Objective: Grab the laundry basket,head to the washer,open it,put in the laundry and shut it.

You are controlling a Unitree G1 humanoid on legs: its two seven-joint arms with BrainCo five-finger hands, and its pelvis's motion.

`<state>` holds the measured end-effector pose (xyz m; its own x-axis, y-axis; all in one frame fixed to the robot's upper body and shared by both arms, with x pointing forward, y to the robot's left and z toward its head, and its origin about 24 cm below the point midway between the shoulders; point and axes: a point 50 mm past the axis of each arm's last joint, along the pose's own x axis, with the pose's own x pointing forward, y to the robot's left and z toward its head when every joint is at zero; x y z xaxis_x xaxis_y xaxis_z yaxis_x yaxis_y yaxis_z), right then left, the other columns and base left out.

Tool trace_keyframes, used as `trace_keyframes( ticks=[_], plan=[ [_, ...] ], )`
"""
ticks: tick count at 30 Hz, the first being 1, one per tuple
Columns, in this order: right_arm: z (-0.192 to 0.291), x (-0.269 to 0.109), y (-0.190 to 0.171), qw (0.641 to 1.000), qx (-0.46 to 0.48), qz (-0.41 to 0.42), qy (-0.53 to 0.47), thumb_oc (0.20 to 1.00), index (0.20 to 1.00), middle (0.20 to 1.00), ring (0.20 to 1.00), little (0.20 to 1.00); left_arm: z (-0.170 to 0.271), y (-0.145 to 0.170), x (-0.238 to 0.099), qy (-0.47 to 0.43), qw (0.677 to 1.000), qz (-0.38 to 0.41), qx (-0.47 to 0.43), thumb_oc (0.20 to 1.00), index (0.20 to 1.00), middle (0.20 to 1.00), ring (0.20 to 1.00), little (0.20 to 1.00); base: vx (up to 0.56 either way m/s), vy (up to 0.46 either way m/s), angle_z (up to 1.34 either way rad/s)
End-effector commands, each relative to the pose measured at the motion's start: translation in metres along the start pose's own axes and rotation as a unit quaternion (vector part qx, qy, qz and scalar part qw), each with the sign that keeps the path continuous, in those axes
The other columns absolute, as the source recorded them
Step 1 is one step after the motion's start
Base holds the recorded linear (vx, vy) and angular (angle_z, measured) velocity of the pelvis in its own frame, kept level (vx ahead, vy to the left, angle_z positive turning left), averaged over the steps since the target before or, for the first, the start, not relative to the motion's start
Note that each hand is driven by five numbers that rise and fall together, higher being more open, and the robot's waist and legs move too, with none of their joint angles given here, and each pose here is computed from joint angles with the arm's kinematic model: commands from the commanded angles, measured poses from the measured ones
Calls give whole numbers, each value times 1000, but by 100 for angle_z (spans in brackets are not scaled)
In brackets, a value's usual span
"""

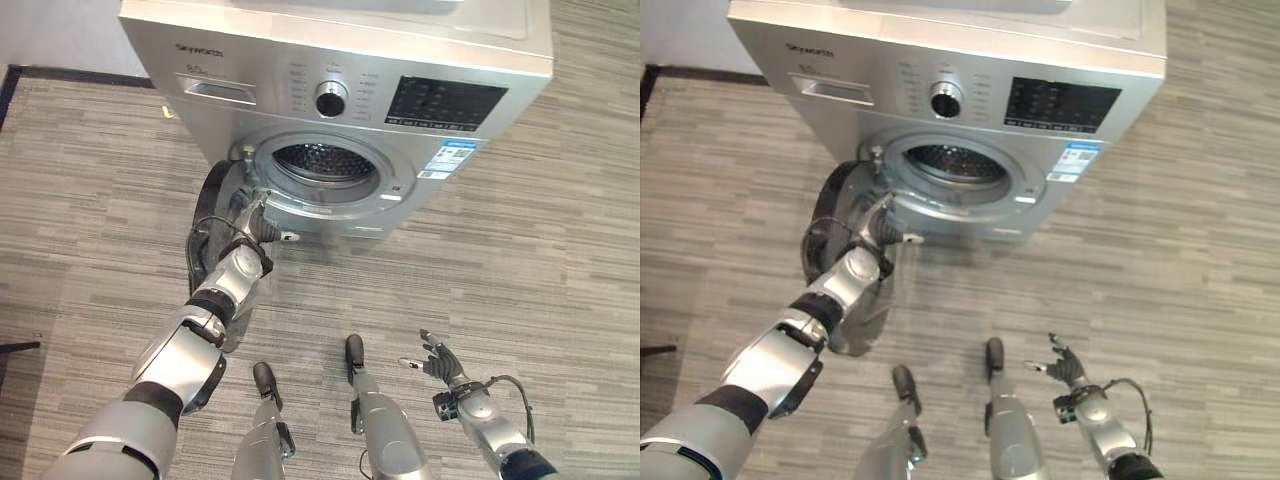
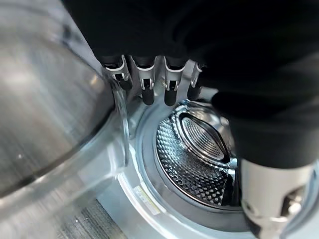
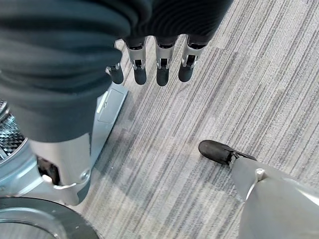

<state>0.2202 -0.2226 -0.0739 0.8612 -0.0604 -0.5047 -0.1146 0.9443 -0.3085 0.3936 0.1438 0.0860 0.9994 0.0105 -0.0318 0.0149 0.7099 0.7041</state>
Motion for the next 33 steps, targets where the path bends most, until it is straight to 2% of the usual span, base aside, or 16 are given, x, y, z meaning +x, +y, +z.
trace_keyframes(
  ticks=[1, 7, 17, 18, 21, 22, 24, 25, 27, 29, 31, 33],
  plan=[
    [-4, -1, 2, 999, 32, -13, 3, 1000, 1000, 1000, 1000, 1000, -23, -7, -6, 41, 999, -14, -19, 1000, 1000, 1000, 1000, 1000, 7, 8, 10],
    [-12, -3, 1, 998, 52, -16, 18, 1000, 1000, 1000, 1000, 1000, -31, -21, -22, 17, 993, -38, -108, 1000, 1000, 1000, 1000, 1000, 8, 2, 9],
    [-40, -14, -2, 995, 66, -26, 70, 1000, 1000, 1000, 1000, 1000, -84, -39, -59, 76, 986, -44, -144, 1000, 1000, 1000, 1000, 1000, 43, -31, -3],
    [-50, -18, -2, 992, 88, -38, 88, 1000, 1000, 1000, 1000, 1000, -98, -43, -71, 105, 974, -26, -199, 1000, 1000, 1000, 1000, 1000, 53, -77, -4],
    [-72, -27, 0, 978, 145, -68, 132, 1000, 1000, 1000, 1000, 1000, -117, -58, -94, 148, 953, -10, -263, 1000, 1000, 1000, 1000, 1000, 60, -86, -2],
    [-72, -27, 0, 978, 145, -68, 132, 1000, 1000, 1000, 1000, 1000, -117, -58, -94, 148, 953, -10, -263, 1000, 1000, 1000, 1000, 1000, 57, -72, -3],
    [-84, -33, 0, 965, 186, -94, 158, 1000, 1000, 1000, 1000, 1000, -133, -71, -116, 183, 942, -13, -281, 1000, 1000, 1000, 1000, 1000, 105, -111, -6],
    [-89, -37, -4, 952, 225, -130, 161, 1000, 1000, 1000, 1000, 1000, -151, -78, -140, 219, 928, -6, -300, 1000, 1000, 1000, 1000, 1000, 133, -157, -7],
    [-85, -36, -5, 946, 247, -148, 150, 1000, 1000, 1000, 1000, 1000, -159, -78, -150, 235, 924, 2, -303, 1000, 1000, 1000, 1000, 1000, 74, -116, -12],
    [-84, -38, -5, 933, 288, -166, 136, 1000, 1000, 1000, 1000, 1000, -177, -79, -174, 268, 912, 11, -309, 1000, 1000, 1000, 1000, 1000, 32, -143, -19],
    [-79, -42, -7, 934, 297, -166, 115, 1000, 1000, 1000, 1000, 1000, -196, -81, -204, 315, 886, 25, -340, 1000, 1000, 1000, 1000, 1000, 10, -193, 2],
    [-74, -41, -10, 938, 287, -165, 105, 1000, 1000, 1000, 1000, 1000, -200, -82, -209, 326, 879, 30, -347, 1000, 1000, 1000, 1000, 1000, 17, -101, 17]
  ],
)
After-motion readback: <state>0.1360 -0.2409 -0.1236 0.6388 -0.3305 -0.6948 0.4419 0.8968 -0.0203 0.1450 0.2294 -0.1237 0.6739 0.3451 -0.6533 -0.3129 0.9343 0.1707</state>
